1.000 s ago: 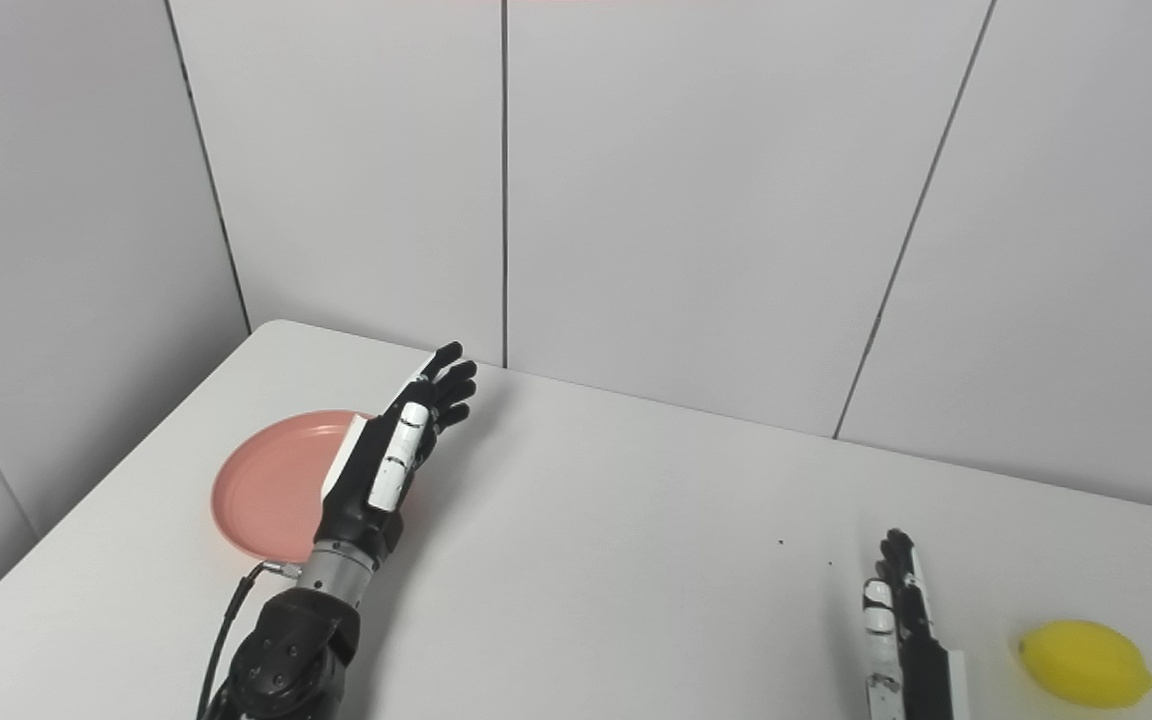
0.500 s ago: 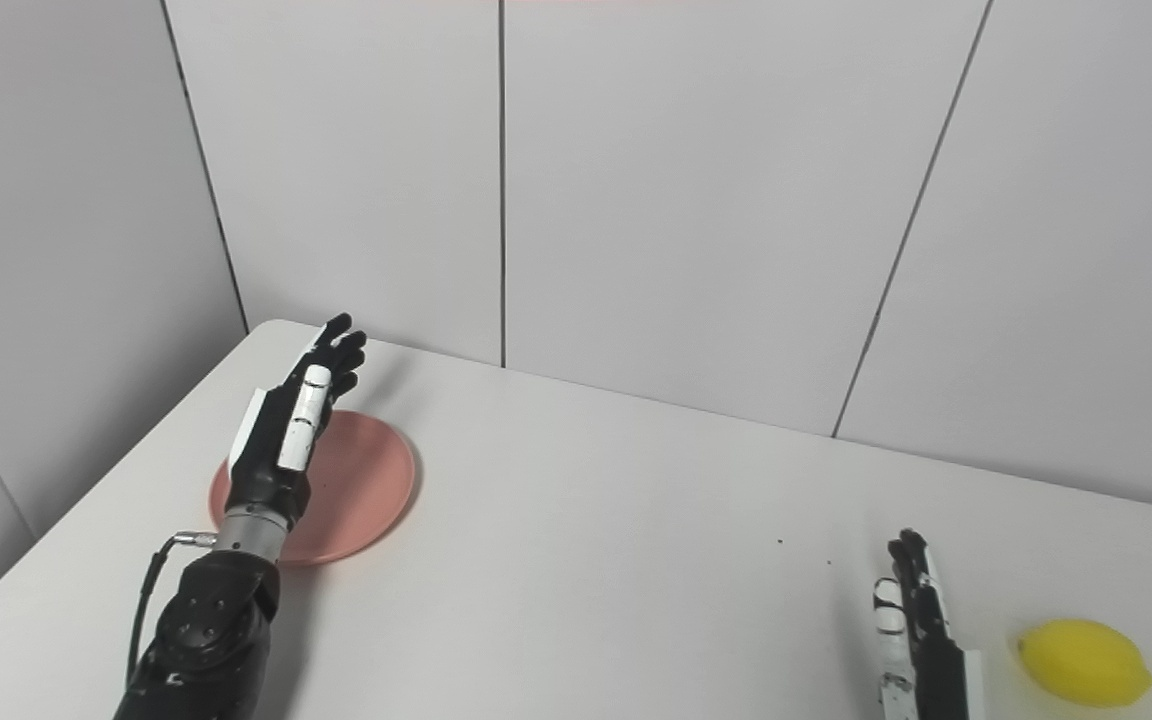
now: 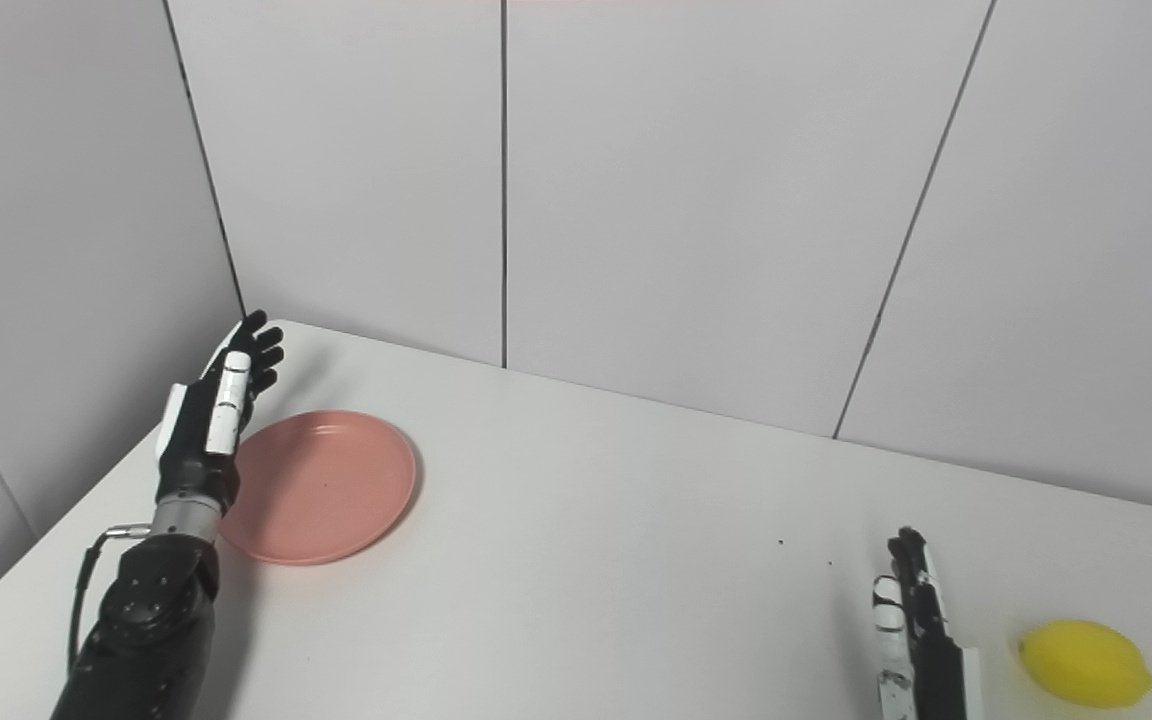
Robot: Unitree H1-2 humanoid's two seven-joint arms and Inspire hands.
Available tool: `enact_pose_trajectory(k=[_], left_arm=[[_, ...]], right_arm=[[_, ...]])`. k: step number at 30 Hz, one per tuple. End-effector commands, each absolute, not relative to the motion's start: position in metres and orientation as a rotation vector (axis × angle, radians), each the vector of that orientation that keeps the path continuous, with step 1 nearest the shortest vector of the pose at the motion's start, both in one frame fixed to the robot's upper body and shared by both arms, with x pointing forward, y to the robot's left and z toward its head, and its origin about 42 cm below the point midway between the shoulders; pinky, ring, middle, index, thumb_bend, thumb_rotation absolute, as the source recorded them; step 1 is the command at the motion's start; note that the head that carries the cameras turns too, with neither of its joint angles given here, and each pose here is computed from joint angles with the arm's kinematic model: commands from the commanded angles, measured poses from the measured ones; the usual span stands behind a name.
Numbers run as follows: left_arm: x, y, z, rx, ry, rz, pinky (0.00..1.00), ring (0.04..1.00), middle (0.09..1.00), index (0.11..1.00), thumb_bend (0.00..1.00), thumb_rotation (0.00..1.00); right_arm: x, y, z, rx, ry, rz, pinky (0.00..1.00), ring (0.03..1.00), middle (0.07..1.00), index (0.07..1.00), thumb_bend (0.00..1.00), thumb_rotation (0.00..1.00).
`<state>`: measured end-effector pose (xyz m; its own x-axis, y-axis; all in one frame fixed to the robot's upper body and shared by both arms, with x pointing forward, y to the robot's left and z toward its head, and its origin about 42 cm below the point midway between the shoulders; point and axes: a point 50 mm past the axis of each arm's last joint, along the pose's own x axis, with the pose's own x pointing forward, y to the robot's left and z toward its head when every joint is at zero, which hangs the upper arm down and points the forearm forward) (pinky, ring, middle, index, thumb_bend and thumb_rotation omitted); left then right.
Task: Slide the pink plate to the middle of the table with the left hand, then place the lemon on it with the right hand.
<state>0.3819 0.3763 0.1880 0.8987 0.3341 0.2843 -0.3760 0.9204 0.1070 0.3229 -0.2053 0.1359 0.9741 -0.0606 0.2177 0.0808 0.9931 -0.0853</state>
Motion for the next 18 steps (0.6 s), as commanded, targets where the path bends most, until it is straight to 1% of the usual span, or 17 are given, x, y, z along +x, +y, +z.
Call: enact_pose_trajectory(k=[1,4,7,9,13,16,18], left_arm=[[0.386,0.387,0.21,0.226,-0.351,0.393,0.9,0.889,0.892,0.885,0.65,1.0],[0.383,0.396,0.208,0.262,-0.322,0.423,0.9,0.899,0.897,0.89,0.65,1.0],[0.381,0.402,0.205,0.27,-0.302,0.441,0.89,0.896,0.888,0.874,0.65,1.0],[0.379,0.404,0.203,0.282,-0.285,0.446,0.9,0.901,0.879,0.873,0.66,1.0],[0.377,0.408,0.2,0.296,-0.261,0.45,0.91,0.909,0.88,0.87,0.69,1.0],[0.376,0.405,0.197,0.306,-0.25,0.451,0.9,0.903,0.882,0.877,0.68,1.0],[0.376,0.403,0.195,0.322,-0.239,0.453,0.9,0.895,0.879,0.881,0.66,1.0]], right_arm=[[0.329,-0.203,0.153,-0.086,-0.299,-0.064,1.0,0.967,0.938,0.942,0.41,1.0],[0.329,-0.203,0.154,-0.084,-0.3,-0.071,1.0,0.957,0.93,0.934,0.41,1.0],[0.328,-0.203,0.154,-0.086,-0.296,-0.07,1.0,0.964,0.935,0.94,0.41,1.0],[0.328,-0.203,0.154,-0.087,-0.296,-0.074,1.0,0.96,0.928,0.932,0.42,1.0],[0.327,-0.203,0.155,-0.079,-0.296,-0.072,1.0,0.962,0.931,0.934,0.41,1.0],[0.327,-0.203,0.155,-0.079,-0.292,-0.073,1.0,0.956,0.924,0.932,0.41,1.0],[0.327,-0.204,0.155,-0.079,-0.289,-0.064,1.0,0.966,0.936,0.944,0.43,1.0]])
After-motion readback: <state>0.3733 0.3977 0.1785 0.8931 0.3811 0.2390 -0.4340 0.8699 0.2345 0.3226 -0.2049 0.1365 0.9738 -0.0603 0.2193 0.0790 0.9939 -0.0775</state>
